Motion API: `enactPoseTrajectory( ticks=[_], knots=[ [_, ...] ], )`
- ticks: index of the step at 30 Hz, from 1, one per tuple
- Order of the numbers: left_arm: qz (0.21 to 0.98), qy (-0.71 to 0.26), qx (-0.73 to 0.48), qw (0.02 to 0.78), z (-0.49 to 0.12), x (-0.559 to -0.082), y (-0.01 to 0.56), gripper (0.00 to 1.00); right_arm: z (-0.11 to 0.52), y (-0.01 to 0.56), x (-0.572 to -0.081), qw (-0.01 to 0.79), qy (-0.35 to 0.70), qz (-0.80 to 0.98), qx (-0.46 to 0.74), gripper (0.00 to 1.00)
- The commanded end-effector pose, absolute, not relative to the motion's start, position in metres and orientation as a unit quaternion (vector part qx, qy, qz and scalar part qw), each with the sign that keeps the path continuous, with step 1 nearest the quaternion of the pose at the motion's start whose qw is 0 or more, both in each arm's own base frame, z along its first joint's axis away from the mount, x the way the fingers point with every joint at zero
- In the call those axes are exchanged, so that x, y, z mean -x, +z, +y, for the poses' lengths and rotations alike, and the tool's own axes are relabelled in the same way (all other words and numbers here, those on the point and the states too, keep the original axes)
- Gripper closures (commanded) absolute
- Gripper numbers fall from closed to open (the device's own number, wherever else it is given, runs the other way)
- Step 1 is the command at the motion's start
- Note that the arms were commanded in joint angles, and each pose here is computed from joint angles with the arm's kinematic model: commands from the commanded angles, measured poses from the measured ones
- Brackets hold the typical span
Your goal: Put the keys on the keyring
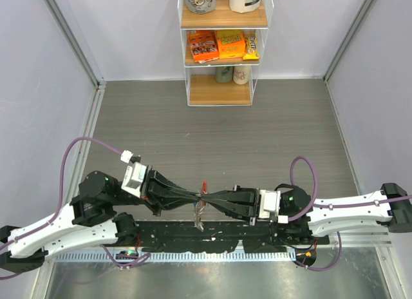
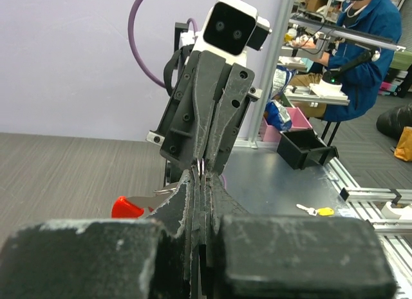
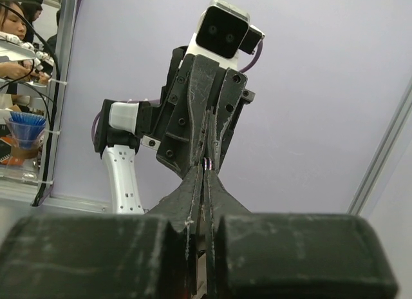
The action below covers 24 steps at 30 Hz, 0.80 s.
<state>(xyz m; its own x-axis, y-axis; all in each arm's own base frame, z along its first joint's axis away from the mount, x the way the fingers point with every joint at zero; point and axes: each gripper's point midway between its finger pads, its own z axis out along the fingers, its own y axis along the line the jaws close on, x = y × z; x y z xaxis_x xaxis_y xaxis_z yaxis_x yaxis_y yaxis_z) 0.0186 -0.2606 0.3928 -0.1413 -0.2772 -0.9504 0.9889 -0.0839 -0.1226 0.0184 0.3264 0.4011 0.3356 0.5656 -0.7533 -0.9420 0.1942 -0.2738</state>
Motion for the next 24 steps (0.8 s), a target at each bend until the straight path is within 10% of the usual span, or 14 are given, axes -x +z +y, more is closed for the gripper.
enactPoseTrajectory(
  ticks=[1, 8, 24],
  knots=[
    [0.463, -0.600, -0.402, 0.514, -0.260, -0.025, 0.395, 1.00, 0.307, 0.439, -0.018, 0.744, 0.525, 0.232, 0.341, 0.90],
    [0.482, -0.586, -0.416, 0.501, -0.258, -0.024, 0.386, 1.00, 0.308, 0.418, -0.022, 0.682, 0.492, 0.331, 0.428, 0.62],
    [0.503, -0.581, -0.504, 0.394, -0.266, 0.003, 0.361, 1.00, 0.301, 0.374, -0.012, 0.519, 0.427, 0.470, 0.573, 0.60]
  ],
)
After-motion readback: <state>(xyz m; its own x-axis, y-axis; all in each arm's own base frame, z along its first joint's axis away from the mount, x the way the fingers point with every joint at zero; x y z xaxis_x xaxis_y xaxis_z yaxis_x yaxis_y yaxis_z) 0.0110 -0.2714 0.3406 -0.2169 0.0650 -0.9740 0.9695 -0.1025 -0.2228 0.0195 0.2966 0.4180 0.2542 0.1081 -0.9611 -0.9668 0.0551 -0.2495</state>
